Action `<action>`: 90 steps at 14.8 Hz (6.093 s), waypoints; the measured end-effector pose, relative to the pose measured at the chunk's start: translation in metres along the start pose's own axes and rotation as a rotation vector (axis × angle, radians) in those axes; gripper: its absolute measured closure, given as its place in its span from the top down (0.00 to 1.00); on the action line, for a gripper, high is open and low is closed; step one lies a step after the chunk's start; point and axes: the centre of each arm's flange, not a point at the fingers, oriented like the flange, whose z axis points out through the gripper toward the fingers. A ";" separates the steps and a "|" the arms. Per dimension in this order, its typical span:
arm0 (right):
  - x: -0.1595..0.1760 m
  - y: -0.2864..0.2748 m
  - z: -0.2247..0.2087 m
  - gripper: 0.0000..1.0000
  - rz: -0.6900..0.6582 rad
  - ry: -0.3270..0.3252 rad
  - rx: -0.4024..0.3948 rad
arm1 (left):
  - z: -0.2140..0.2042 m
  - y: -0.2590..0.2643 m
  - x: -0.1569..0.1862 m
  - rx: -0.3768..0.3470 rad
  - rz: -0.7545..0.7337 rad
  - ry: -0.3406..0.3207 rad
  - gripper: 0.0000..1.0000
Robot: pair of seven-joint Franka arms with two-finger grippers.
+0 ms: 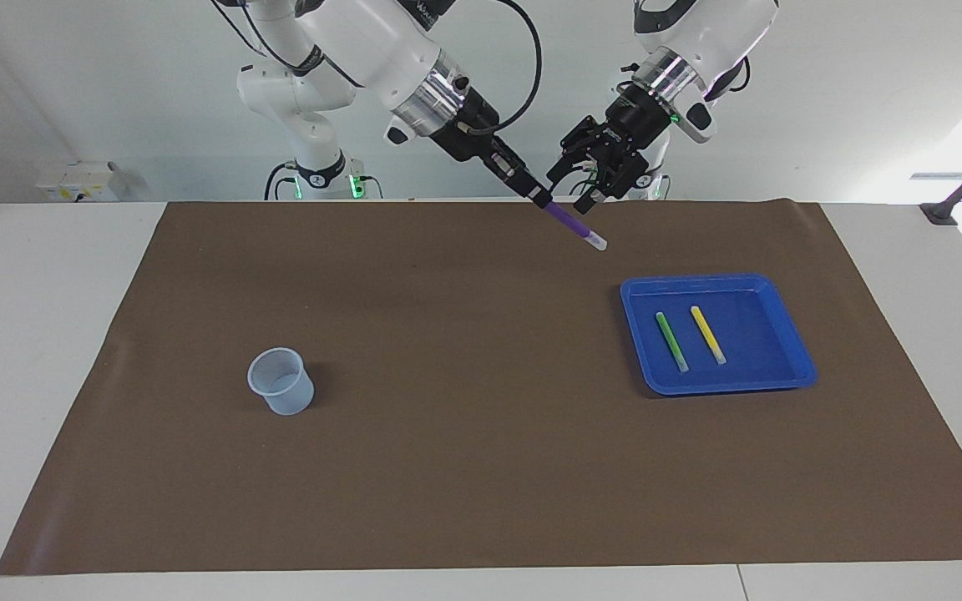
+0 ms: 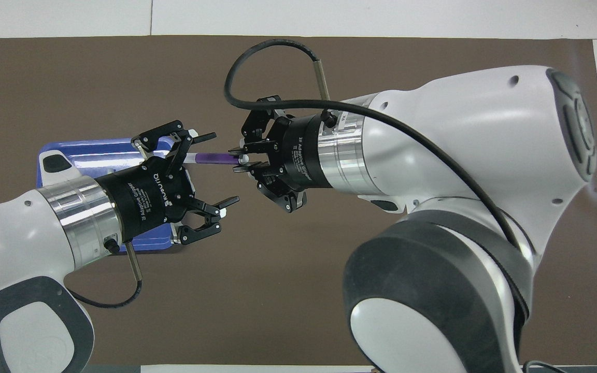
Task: Right arm passes pens to left for tray arrangement
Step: 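Bring the purple pen to the left gripper while the left gripper grasps it, then release the purple pen from the right gripper and lower it into the tray, then open the left gripper and withdraw it from the tray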
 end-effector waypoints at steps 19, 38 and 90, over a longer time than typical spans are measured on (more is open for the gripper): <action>-0.007 0.004 0.006 0.18 -0.033 0.025 -0.013 | 0.001 0.009 0.011 -0.016 0.067 0.094 0.48; -0.001 0.002 0.007 0.55 -0.046 0.055 -0.008 | -0.007 0.016 0.016 -0.010 0.114 0.142 0.18; 0.260 0.064 -0.230 1.00 -1.023 0.414 -0.761 | -0.071 0.171 0.249 0.998 1.598 0.238 1.00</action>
